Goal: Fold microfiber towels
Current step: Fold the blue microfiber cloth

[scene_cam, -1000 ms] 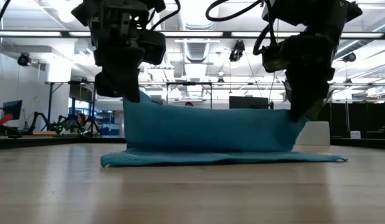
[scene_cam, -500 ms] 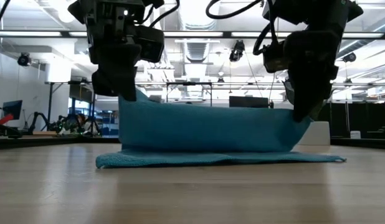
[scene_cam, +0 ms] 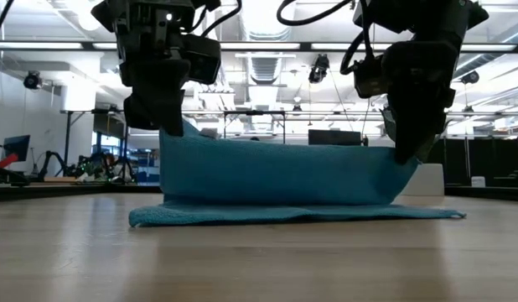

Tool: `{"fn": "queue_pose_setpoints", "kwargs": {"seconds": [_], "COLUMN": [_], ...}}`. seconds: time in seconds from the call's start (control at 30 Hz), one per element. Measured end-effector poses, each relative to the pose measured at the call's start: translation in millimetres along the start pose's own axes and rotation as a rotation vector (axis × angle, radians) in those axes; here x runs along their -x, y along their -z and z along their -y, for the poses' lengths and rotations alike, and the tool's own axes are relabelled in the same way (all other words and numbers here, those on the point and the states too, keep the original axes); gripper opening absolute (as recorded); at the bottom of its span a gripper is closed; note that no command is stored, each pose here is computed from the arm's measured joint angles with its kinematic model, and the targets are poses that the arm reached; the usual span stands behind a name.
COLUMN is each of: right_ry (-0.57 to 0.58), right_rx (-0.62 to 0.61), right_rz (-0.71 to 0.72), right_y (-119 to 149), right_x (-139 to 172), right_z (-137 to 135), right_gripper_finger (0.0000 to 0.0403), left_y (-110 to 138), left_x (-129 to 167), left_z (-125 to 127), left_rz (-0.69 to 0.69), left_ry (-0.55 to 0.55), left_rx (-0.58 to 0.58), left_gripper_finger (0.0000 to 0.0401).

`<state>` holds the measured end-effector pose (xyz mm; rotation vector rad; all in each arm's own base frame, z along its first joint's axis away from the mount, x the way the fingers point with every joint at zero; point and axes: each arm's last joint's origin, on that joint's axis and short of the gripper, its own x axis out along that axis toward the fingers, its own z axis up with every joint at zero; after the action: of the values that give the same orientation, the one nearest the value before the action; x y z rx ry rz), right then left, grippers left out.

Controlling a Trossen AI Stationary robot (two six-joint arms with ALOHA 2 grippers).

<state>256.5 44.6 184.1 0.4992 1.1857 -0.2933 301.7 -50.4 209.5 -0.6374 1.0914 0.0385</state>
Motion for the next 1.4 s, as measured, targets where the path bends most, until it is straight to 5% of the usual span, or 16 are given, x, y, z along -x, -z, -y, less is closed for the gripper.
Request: {"fn": "queue_pose_setpoints", "kwargs": {"seconds": [1.4], "right_ry": [-0.043], "right_rx": [0.003], "right_rz": [-0.037], "right_y": [1.4], "right_x": [-0.2], "right_z": [-1.9], "right_gripper_finger": [0.0009], "left_y": [0.6], "left_x": [0.4], "left_z": [1.6], "left_rz": [-0.034], "left_ry": [0.041], "left_rx": [0.0], "left_gripper_finger": [0.0]}}
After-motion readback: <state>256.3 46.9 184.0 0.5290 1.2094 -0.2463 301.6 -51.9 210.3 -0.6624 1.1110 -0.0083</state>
